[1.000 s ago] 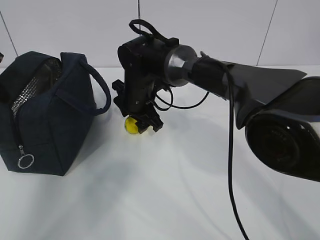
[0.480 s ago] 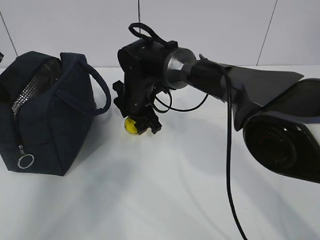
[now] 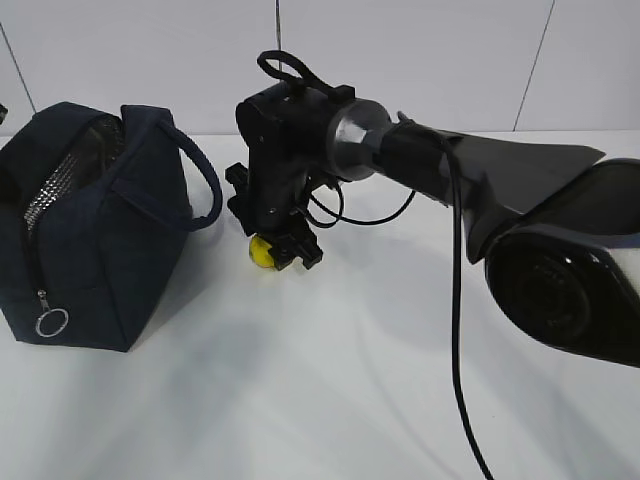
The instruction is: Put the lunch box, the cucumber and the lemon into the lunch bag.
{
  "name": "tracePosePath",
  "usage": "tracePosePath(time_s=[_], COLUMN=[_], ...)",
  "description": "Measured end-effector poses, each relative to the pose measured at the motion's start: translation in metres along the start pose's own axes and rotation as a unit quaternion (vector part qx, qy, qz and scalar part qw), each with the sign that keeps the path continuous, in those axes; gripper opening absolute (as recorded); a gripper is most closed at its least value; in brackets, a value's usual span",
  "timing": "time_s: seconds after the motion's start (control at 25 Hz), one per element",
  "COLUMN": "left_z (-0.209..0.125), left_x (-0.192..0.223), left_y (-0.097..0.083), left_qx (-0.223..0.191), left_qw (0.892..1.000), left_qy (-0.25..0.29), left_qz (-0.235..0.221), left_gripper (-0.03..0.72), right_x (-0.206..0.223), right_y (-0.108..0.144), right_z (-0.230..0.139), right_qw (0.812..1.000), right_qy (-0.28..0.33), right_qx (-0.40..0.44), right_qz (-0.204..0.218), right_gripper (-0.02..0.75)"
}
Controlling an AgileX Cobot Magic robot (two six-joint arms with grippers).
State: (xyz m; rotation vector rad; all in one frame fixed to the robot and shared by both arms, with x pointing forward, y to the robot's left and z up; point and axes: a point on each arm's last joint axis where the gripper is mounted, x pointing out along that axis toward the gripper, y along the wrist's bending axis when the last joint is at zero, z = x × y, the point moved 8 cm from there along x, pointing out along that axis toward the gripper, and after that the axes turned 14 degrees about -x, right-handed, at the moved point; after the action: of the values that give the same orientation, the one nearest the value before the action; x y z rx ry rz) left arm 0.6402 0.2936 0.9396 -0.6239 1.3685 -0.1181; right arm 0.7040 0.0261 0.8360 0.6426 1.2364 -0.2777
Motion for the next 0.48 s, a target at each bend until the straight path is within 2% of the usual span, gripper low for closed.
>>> tracePosePath(time_s=[0.48], left_z=[0.0003], left_x=[0.0000], left_y=[-0.0003], left_qx=[0.003], left_qw=[1.000], left_qy=[-0.001], left_qz=[-0.001], left_gripper=[0.004], right_x=[0.0090], right_y=[-0.0047], right_z=[-0.0010], right_qw=[1.000], right_qy=[-0.001], right_qx=[0.003], right_qz=[-0.010], right_gripper=[0.513])
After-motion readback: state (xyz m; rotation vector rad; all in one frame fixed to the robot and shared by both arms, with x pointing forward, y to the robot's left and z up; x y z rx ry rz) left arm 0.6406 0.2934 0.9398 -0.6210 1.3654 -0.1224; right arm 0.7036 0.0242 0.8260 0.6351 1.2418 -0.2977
